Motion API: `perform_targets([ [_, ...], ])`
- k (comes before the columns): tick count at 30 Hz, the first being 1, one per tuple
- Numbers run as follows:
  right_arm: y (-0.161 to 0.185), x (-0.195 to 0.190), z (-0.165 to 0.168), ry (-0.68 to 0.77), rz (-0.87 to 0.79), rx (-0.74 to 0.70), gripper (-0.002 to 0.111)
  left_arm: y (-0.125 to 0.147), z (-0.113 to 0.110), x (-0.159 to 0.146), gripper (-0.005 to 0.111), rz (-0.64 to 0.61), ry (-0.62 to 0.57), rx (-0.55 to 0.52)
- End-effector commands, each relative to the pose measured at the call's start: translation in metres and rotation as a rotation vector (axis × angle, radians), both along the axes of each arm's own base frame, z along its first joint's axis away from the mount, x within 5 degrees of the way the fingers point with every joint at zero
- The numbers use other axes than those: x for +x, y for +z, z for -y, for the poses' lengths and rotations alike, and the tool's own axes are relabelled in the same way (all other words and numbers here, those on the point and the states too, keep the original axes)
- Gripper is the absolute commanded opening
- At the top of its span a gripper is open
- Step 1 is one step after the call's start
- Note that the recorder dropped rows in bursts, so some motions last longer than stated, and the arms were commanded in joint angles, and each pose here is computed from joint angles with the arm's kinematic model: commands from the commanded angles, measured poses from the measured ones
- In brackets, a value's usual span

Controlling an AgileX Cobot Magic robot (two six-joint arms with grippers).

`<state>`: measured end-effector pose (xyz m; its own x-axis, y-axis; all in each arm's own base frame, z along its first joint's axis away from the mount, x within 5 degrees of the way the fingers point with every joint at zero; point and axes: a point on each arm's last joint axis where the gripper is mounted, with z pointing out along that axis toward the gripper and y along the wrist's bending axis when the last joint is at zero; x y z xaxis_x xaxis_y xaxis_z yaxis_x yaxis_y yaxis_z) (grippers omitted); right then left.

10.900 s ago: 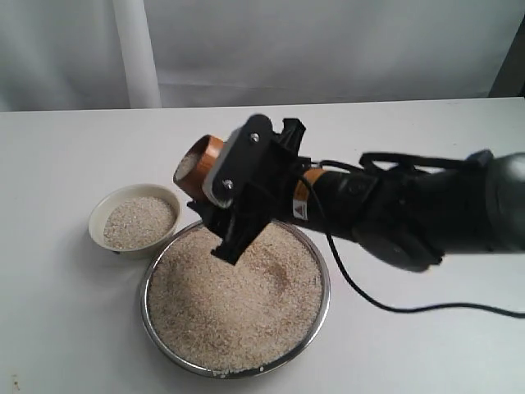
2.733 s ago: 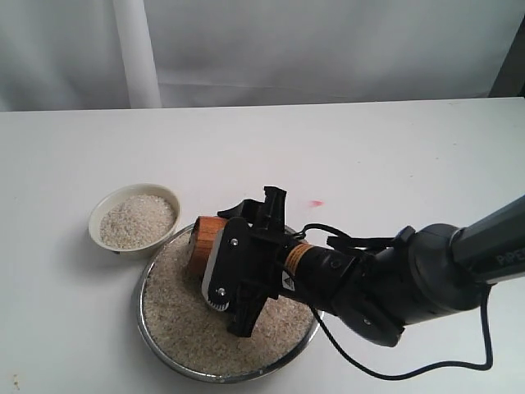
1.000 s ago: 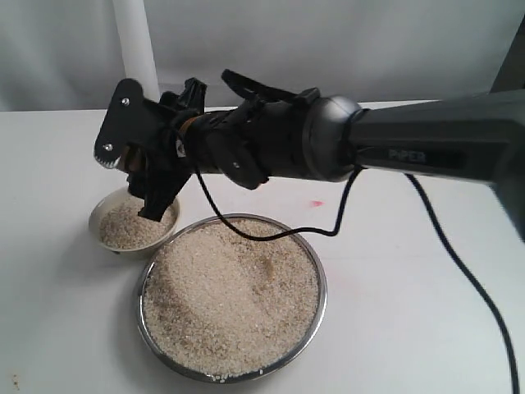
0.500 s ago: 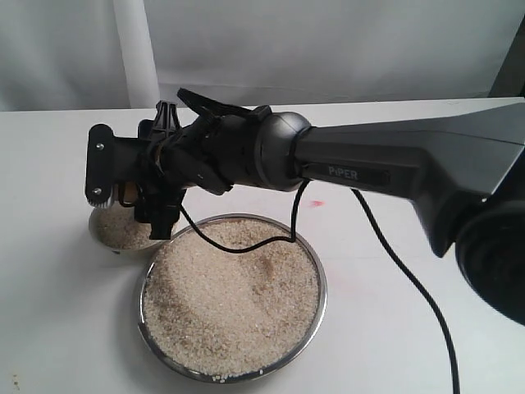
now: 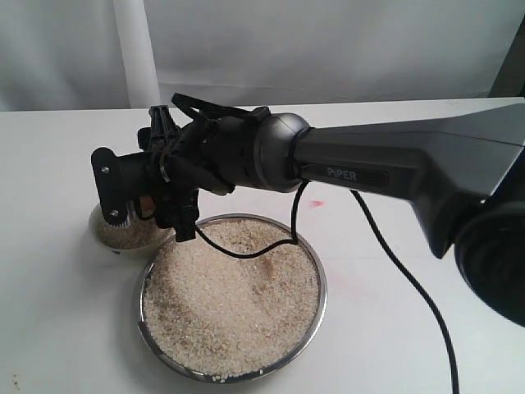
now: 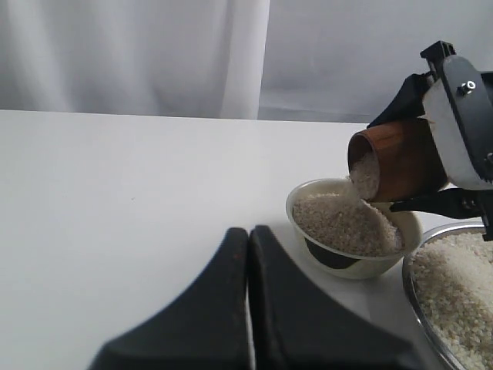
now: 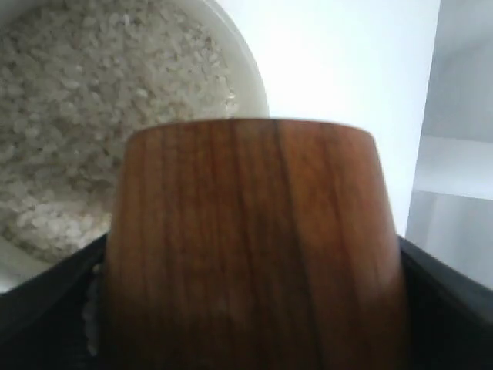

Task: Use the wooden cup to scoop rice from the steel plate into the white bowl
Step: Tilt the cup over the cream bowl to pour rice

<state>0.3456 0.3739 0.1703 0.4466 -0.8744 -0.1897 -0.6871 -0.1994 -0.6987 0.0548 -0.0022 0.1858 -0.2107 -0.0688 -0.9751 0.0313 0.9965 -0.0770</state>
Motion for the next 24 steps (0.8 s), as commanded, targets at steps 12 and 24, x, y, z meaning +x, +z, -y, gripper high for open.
perform_targets([
  [12, 0.011, -0.001, -0.005, 0.164, 0.185, -0.138, 0.000, 0.002, 0.000, 0.000, 0.000, 0.011, -0.003, -0.012],
  [24, 0.019, -0.013, -0.020, 0.371, 0.461, -0.389, 0.000, 0.002, 0.000, 0.000, 0.000, 0.011, -0.004, -0.007],
])
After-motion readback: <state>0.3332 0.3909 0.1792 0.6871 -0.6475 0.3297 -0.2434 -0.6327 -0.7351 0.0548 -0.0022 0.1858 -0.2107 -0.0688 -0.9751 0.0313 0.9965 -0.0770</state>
